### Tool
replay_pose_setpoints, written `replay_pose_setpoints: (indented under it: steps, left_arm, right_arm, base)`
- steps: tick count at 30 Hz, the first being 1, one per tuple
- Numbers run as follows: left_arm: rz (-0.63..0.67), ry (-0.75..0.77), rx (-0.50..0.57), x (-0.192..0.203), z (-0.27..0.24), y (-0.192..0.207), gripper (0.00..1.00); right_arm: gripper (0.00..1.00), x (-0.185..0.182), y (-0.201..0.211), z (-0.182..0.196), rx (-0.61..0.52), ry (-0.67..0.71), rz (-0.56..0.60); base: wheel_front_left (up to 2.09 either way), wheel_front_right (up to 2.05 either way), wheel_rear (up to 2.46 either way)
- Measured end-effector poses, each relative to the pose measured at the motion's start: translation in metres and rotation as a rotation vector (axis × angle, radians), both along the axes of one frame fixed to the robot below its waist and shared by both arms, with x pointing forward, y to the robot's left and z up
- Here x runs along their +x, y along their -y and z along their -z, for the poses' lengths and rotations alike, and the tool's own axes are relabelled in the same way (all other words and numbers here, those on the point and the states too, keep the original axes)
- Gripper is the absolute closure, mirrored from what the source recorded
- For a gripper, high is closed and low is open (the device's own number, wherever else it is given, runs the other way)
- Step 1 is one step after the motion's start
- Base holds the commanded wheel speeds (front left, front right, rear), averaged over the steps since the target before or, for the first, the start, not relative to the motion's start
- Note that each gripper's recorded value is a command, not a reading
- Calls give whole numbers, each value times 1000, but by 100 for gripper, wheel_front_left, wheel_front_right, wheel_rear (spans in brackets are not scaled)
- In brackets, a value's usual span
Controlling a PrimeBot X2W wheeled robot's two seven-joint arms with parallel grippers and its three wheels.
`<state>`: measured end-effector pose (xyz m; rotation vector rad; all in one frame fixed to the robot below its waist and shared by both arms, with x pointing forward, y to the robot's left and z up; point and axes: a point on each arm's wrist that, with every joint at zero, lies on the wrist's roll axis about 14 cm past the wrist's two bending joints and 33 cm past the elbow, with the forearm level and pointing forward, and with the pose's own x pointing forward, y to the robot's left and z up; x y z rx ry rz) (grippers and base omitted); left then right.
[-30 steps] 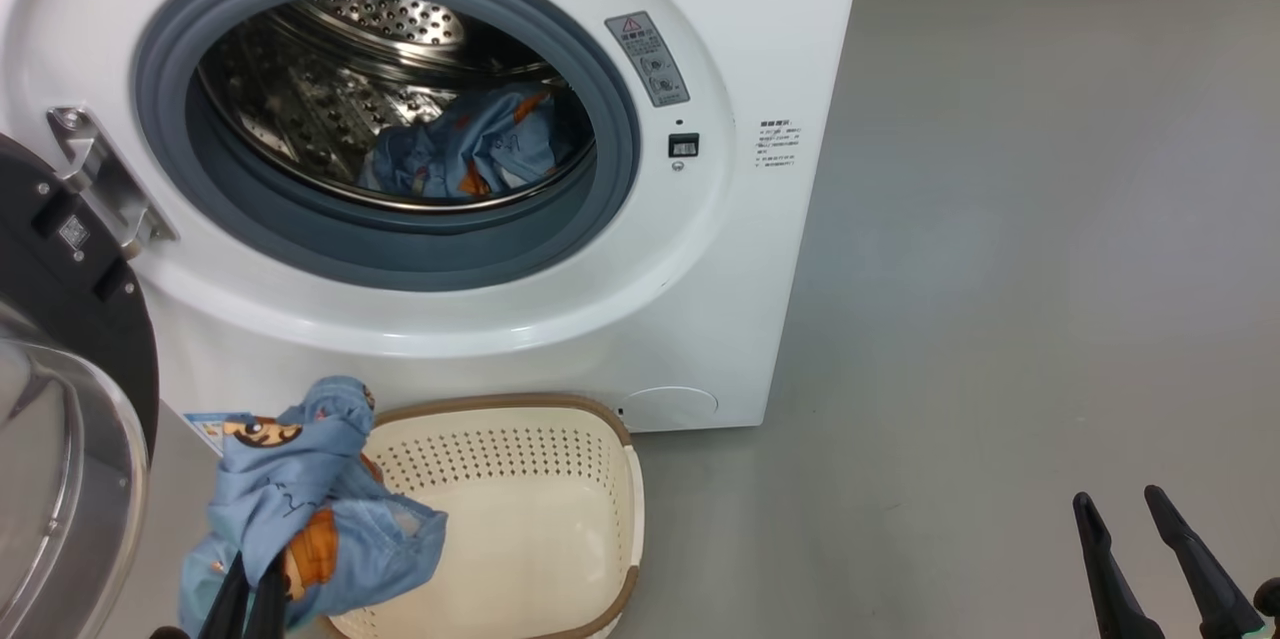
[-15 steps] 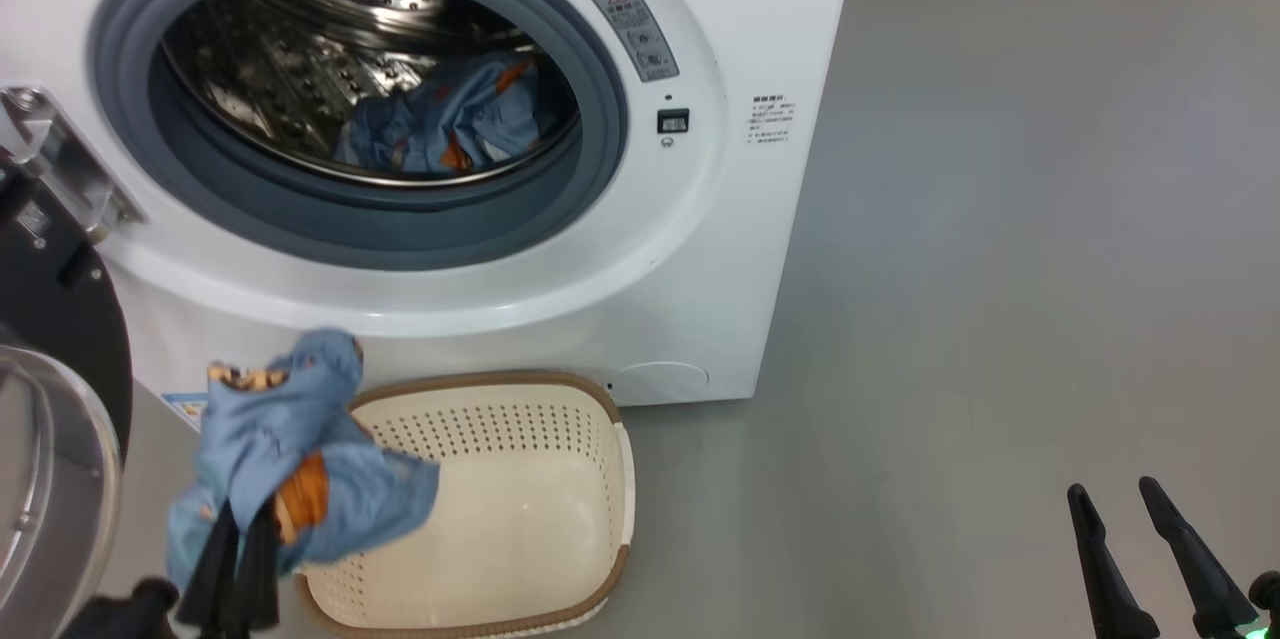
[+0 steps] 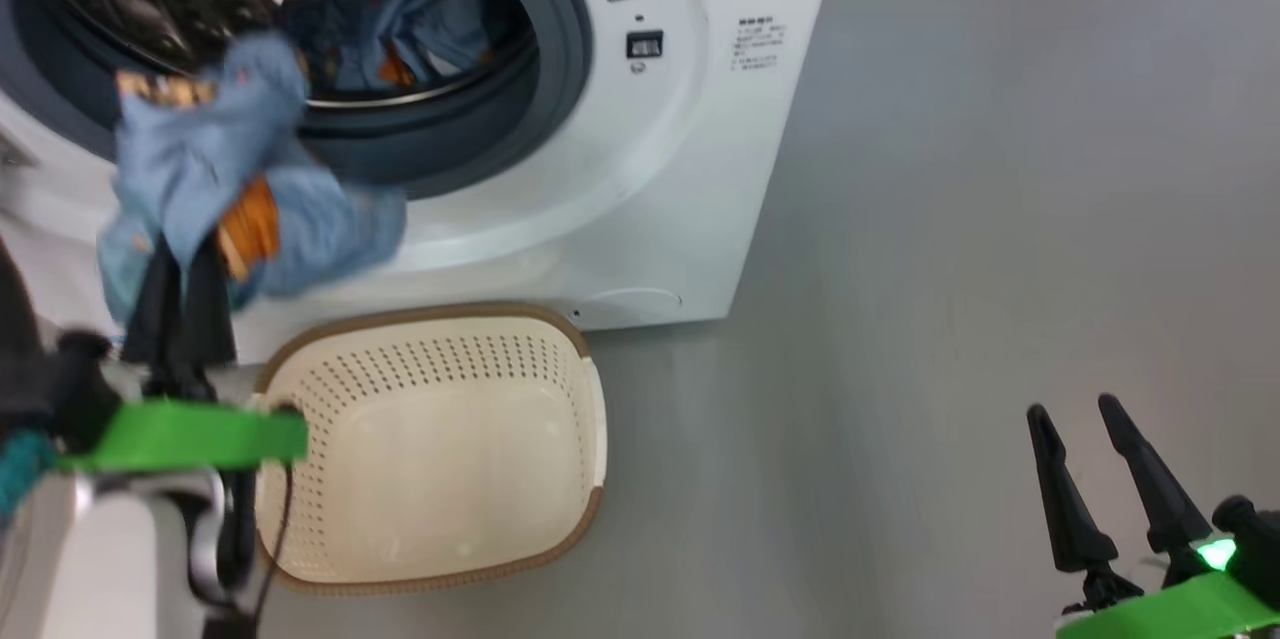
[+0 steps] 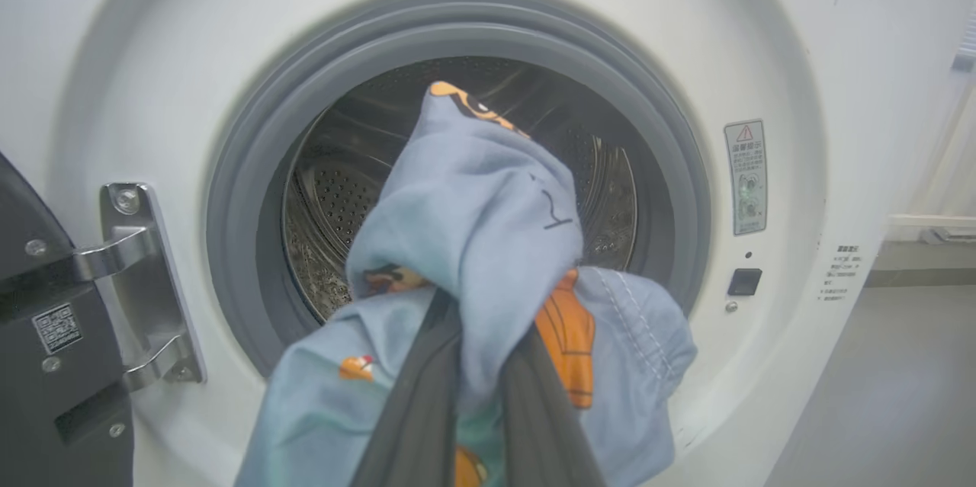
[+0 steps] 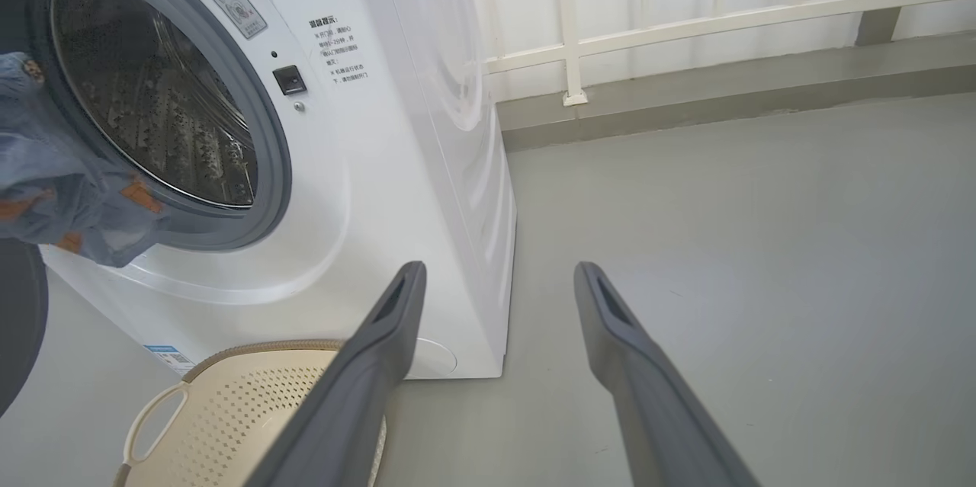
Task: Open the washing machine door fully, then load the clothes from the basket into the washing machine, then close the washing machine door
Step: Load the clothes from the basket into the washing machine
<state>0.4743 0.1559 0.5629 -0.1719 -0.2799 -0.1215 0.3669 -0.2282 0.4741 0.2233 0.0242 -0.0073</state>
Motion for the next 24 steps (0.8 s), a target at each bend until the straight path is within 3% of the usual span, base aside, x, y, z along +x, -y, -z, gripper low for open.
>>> replay_pose_setpoints:
  steps: [5, 7, 24]
  left_arm:
    - [31, 14, 22, 48, -3, 11, 100]
    - [47, -5, 81, 65, 6, 16, 100]
    - [108, -248, 75, 171, 96, 50, 100]
  right_arm:
    - [0, 15, 0, 6, 10, -10, 4]
    - [0, 20, 2, 10, 9, -17, 10]
    - [0, 32, 16, 39, 25, -90, 94]
  base:
    - [0, 0, 0]
    - [0, 0, 0]
    - [0, 0, 0]
